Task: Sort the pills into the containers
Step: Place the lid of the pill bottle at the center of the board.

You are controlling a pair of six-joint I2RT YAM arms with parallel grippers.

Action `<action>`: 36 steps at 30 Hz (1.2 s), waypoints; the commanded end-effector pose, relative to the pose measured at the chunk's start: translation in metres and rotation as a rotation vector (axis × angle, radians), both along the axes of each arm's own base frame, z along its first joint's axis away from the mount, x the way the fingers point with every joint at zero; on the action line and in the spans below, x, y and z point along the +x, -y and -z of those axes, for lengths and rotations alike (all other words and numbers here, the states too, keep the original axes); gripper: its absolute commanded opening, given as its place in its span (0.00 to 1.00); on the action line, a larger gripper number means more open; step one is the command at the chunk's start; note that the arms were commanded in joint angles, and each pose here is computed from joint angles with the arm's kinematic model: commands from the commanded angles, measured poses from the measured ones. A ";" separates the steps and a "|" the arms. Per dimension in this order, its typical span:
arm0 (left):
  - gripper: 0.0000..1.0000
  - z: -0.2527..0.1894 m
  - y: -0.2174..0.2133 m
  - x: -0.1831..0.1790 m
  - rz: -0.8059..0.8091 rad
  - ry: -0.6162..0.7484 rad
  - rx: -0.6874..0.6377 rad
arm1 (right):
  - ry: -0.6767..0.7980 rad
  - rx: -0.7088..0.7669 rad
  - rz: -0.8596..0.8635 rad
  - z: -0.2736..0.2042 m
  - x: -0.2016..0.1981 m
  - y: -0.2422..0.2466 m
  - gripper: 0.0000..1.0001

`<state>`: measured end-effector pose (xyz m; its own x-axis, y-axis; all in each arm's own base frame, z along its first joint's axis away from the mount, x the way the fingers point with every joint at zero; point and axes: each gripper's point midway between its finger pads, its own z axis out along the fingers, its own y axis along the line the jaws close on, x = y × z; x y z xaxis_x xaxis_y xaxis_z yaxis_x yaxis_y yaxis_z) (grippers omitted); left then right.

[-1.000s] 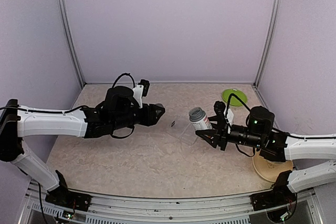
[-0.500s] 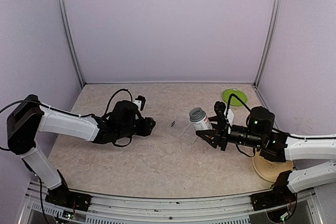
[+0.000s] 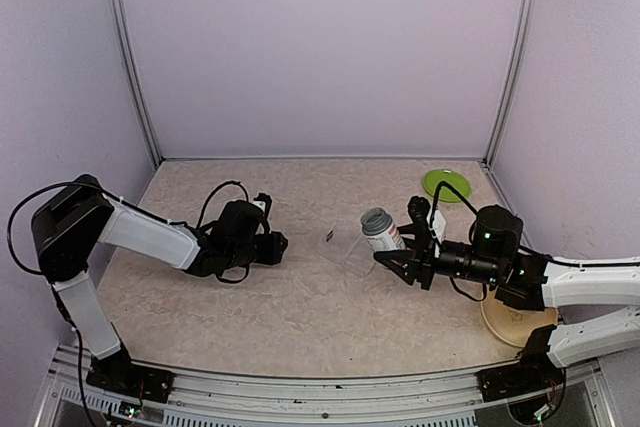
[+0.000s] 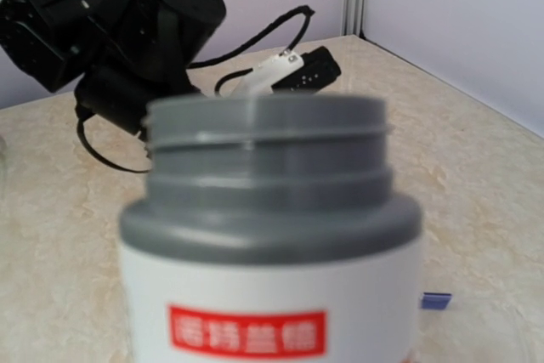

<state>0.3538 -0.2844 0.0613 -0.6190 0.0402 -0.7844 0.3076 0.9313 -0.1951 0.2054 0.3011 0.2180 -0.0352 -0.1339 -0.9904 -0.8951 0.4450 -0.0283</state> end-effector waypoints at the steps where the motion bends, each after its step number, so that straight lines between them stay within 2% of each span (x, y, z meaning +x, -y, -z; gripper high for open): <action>1: 0.32 0.011 -0.009 0.008 -0.040 -0.007 0.001 | 0.030 0.032 0.008 -0.010 0.000 0.003 0.27; 21: 0.38 0.050 -0.038 0.013 -0.110 -0.099 0.052 | 0.024 0.027 0.009 -0.007 0.001 0.003 0.28; 30: 0.52 0.050 -0.040 0.012 -0.115 -0.103 0.049 | 0.024 0.025 0.009 -0.006 0.002 0.001 0.28; 36: 0.56 0.048 -0.040 0.010 -0.115 -0.101 0.042 | 0.024 0.022 0.009 -0.005 0.002 0.001 0.28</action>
<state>0.3696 -0.2537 0.0239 -0.6773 -0.0041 -0.7357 0.1996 0.9614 -0.1891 0.2049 0.3004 0.2146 -0.0399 -0.1393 -0.9894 -0.8951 0.4452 -0.0266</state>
